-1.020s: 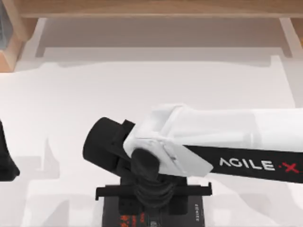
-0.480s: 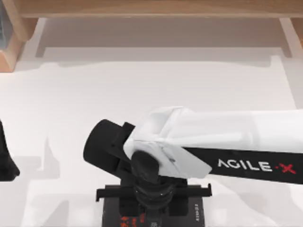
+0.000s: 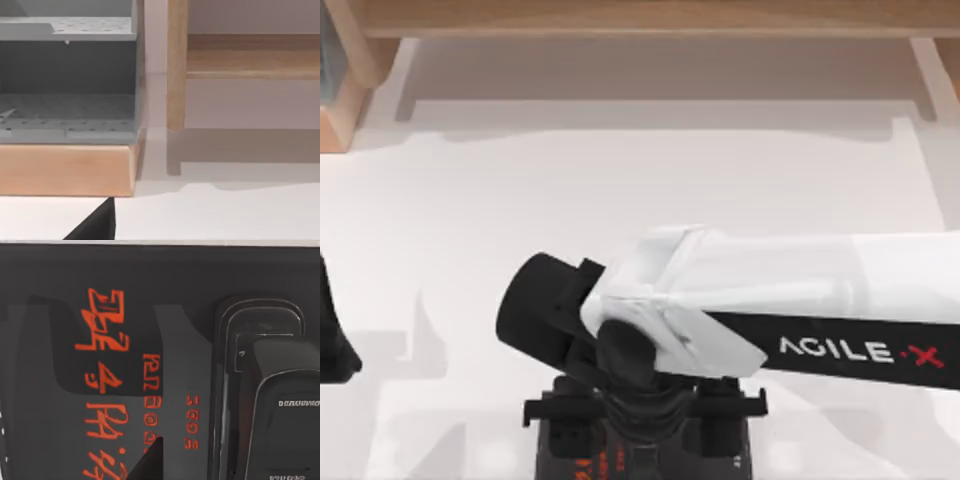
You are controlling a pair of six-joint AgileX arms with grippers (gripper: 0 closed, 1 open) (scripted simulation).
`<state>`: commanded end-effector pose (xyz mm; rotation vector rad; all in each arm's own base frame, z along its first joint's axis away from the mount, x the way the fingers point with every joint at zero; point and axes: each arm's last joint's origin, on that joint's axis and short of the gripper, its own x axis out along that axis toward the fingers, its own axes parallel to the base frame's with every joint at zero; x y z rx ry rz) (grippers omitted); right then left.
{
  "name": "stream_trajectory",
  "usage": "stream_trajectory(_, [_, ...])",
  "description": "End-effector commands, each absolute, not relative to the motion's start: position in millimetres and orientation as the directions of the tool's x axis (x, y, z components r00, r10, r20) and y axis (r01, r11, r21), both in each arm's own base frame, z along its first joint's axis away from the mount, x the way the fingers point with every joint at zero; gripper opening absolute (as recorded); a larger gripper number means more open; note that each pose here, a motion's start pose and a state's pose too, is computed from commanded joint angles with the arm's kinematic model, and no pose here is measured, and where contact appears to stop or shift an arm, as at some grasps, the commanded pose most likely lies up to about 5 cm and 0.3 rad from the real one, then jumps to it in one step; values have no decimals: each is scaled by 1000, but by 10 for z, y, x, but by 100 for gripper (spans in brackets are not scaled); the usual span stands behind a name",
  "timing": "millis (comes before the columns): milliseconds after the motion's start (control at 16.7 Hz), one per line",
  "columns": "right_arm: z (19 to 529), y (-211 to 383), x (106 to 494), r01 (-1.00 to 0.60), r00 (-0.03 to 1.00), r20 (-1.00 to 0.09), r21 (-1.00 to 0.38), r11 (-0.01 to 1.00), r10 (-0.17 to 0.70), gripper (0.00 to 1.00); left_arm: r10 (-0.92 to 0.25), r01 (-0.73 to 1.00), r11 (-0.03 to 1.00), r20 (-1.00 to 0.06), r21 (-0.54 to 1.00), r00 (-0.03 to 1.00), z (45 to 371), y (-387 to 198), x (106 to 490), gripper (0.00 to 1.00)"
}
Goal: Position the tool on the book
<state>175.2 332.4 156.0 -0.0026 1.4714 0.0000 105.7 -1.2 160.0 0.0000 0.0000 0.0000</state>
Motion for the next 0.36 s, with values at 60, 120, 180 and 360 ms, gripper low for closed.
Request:
stream_trajectory(60, [1560,3324,1752,-2,99,-995,-2,1000,-2,100,0,0,1000,0,0,1000,1600,-12,1057,100])
stream_trajectory(120, [1560,3324,1752,-2,99,-995,-2,1000,-2,100,0,0,1000,0,0,1000,1600,-12,1057,100])
stream_trajectory(180, [1560,3324,1752,-2,99,-995,-2,1000,-2,100,0,0,1000,0,0,1000,1600,-12,1057,100])
stream_trajectory(360, [1560,3324,1752,-2,99,-995,-2,1000,-2,100,0,0,1000,0,0,1000,1600,-12,1057,100])
